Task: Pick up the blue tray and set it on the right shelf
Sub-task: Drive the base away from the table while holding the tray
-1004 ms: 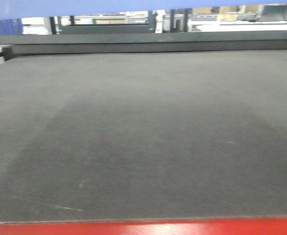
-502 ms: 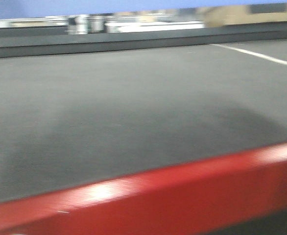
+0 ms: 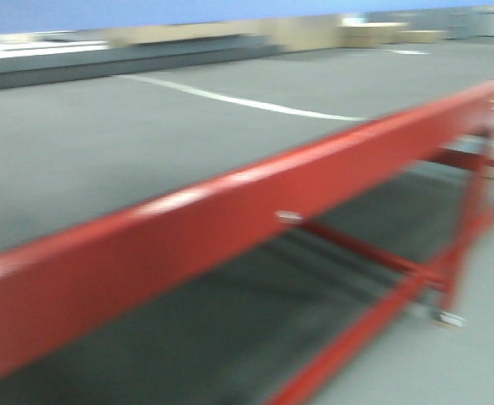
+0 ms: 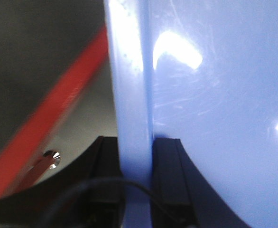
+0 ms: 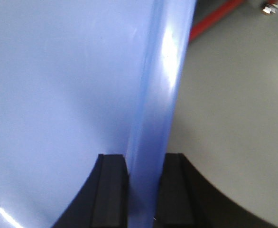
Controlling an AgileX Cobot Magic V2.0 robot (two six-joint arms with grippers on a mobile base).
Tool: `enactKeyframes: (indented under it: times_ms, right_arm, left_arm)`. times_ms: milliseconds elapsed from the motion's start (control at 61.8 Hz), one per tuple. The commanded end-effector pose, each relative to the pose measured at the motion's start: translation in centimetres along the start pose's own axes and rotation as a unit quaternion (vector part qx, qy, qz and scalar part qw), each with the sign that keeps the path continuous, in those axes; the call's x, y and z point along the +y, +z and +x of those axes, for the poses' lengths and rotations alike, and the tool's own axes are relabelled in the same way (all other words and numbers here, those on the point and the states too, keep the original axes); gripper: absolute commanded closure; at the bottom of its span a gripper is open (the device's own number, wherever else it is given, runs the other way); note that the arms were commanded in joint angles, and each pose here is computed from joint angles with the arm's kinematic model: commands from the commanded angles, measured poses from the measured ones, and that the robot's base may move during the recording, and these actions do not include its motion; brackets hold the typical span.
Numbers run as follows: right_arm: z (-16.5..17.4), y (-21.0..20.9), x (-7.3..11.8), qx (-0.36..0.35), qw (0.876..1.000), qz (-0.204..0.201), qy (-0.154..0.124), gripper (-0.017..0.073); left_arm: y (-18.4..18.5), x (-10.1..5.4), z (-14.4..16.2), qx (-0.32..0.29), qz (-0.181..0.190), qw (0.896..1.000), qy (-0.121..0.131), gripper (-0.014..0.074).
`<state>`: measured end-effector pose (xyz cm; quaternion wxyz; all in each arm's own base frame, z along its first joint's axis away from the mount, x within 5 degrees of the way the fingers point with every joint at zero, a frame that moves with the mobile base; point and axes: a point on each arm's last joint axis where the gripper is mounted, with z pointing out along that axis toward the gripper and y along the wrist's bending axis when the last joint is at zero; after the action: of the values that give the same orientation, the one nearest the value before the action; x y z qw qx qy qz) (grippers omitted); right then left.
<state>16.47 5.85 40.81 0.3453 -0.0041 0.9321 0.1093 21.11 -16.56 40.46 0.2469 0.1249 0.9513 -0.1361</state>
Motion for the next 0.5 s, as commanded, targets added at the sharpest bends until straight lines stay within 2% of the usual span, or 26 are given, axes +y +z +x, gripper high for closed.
enactKeyframes:
  times_ms: [0, 486]
  right_arm:
    - [-1.14, -1.75, -0.23, -0.066, 0.998, 0.006, -0.021, 0.0503]
    - [-1.14, -1.75, -0.23, -0.066, 0.998, 0.006, -0.021, 0.0503]
  left_arm:
    - [-1.91, 0.82, 0.73, 0.017, -0.039, 0.999, 0.020, 0.0642]
    - [-1.91, 0.82, 0.73, 0.017, -0.039, 0.999, 0.020, 0.0642]
